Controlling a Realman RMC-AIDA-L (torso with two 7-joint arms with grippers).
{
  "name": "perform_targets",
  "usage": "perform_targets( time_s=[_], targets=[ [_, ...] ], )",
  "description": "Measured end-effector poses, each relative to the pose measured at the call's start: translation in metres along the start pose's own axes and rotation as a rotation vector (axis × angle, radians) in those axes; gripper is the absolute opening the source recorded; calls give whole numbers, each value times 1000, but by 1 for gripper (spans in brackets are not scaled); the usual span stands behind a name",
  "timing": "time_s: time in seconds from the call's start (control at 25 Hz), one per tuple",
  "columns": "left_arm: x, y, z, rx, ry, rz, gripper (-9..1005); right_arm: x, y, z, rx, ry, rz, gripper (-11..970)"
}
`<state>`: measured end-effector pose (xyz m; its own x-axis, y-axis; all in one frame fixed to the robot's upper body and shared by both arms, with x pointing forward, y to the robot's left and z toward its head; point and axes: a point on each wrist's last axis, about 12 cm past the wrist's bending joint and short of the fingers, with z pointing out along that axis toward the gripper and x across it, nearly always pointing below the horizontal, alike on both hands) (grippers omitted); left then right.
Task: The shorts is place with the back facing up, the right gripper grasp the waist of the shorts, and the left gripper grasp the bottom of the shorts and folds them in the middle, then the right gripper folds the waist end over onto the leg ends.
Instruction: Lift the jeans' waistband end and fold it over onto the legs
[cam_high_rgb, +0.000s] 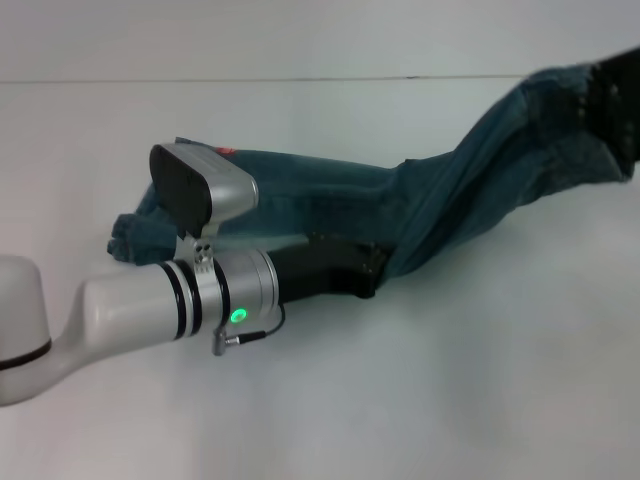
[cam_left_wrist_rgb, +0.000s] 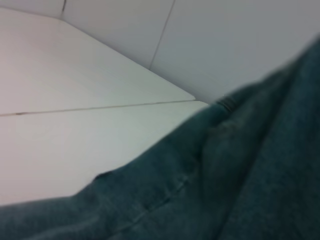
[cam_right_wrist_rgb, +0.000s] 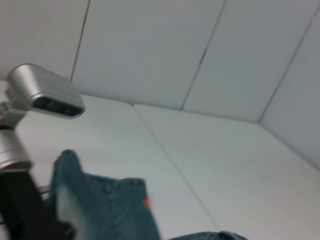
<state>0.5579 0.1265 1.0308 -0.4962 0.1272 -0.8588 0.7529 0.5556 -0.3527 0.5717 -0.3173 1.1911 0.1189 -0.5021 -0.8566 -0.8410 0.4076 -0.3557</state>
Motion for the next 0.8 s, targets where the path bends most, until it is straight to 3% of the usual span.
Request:
perform_targets(
  time_s=[0.32,0.6,0.72,0.8],
  targets=[
    [11,-16,2,48,-2,-5,4,-32,-14,53,-63,-94,-108,50],
    [13,-24,9,36,-36,21,5,-58,-2,112,-215,-161,-172,50],
    [12,-12,2,-40,-82,32,4,-65,3,129,-247,-150,-195,50],
    [11,8,-14,-141,-146,20,5,-68,6,137,-270,-142,-209,50]
  ],
)
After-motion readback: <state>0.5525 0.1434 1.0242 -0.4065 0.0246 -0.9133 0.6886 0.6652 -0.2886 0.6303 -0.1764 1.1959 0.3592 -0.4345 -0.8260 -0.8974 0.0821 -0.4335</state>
